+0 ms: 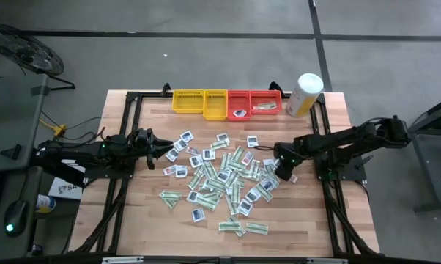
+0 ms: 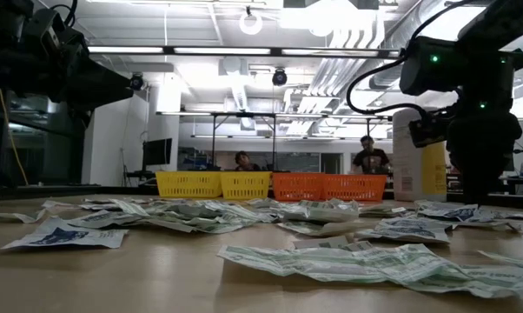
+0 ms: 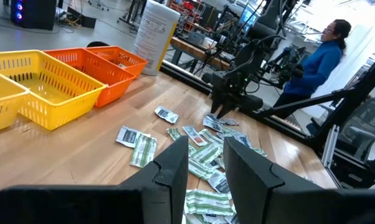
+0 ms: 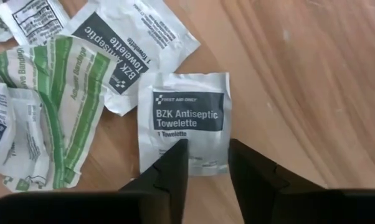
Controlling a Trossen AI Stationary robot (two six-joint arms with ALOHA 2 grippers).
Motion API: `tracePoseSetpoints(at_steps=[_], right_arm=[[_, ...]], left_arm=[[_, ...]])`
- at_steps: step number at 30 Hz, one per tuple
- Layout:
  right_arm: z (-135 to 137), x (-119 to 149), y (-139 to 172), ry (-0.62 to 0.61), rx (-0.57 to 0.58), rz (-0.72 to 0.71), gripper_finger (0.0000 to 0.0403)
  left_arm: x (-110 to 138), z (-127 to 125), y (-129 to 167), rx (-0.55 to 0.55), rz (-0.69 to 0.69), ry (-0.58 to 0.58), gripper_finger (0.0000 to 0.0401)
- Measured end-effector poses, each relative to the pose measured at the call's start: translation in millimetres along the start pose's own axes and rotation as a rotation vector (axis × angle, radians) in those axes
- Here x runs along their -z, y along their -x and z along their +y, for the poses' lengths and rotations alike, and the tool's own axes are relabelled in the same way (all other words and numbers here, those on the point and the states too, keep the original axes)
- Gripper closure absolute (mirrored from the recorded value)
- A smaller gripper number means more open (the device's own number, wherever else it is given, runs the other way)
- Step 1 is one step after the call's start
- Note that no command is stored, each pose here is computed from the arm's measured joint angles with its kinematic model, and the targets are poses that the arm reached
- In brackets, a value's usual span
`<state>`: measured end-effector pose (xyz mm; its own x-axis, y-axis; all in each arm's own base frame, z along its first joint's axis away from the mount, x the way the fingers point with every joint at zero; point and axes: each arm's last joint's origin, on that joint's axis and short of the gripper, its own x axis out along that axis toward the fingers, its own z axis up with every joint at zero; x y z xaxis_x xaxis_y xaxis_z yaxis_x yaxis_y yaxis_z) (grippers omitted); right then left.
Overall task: Pick & Place First Aid Supplies
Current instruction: Put the gray packet into the right yellow bin
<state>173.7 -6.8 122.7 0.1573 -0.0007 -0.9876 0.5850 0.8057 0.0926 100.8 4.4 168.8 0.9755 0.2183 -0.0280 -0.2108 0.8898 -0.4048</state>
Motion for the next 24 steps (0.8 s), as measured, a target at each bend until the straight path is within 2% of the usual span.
tracePoseSetpoints(at_steps=[9,17,24], right_arm=[[0.5,-0.2,-0.2,-0.001,-0.012,0.001,0.0395],[-3.1,1.6,15.4,-0.084,-0.015,-0.132,0.0399],[-1.2,-1.8,38.3,-0.113,-0.126,-0.301,0.0401]], left_arm=[[0.1,0.0,0.0,0.0,0.0,0.0,0.03],[0.1,0.0,0.0,0.0,0.0,0.0,0.03],[0.1,0.0,0.0,0.0,0.0,0.0,0.03]])
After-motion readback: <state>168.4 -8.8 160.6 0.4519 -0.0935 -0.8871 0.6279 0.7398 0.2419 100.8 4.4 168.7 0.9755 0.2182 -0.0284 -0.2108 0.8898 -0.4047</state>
